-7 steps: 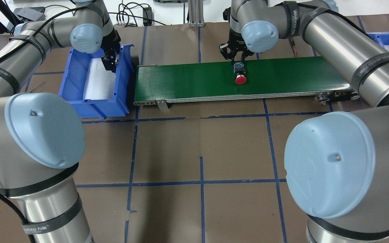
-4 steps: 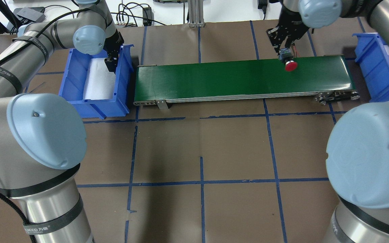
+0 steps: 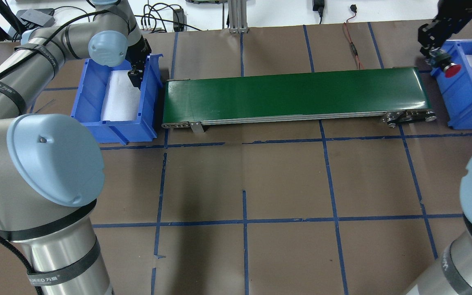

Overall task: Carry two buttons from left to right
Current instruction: 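Carry the red-capped button into the far blue bin and open the right gripper, then lift the yellow-capped button with the left gripper toward the belt while the right arm withdraws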

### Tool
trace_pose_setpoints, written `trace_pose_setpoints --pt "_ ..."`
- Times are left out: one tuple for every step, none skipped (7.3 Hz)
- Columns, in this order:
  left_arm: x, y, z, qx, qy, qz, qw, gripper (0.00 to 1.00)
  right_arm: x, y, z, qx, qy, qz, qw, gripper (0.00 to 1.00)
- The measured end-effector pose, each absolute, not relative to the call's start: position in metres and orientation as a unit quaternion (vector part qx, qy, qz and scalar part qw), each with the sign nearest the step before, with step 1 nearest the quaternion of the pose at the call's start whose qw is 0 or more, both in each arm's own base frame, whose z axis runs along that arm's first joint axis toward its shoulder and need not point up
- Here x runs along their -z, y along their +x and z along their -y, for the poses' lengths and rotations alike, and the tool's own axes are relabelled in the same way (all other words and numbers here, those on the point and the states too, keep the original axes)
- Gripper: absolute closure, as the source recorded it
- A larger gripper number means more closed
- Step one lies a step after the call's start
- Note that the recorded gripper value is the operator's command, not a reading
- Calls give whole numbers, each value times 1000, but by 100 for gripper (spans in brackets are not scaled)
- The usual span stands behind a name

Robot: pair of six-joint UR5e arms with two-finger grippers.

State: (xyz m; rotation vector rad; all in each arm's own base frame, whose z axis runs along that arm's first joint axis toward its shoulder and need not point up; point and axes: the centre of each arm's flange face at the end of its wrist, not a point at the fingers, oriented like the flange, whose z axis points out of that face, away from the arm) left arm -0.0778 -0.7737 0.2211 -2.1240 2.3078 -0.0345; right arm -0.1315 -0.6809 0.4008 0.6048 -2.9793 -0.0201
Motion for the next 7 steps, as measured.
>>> trace_pose_setpoints --pt "-222 -76 774 3 -679 -734 -8 40 -405 -173 670 8 205 977 52 95" --pt "-222 -75 774 -5 -681 -732 -16 41 -403 -215 658 10 204 978 50 95" --pt "-223 -73 774 -8 -681 -732 -21 42 -397 -252 647 12 201 978 48 95" --pt "-224 -68 775 -9 -681 -731 -23 43 -387 -281 642 12 201 978 48 95" --pt "-225 -59 776 -9 -684 -729 -25 43 -372 -301 642 9 201 978 49 95" --pt "-226 -48 776 -8 -687 -726 -26 42 -355 -313 647 1 200 978 51 95" --pt "-229 -40 776 -7 -689 -725 -28 42 -336 -321 654 -8 200 978 53 95"
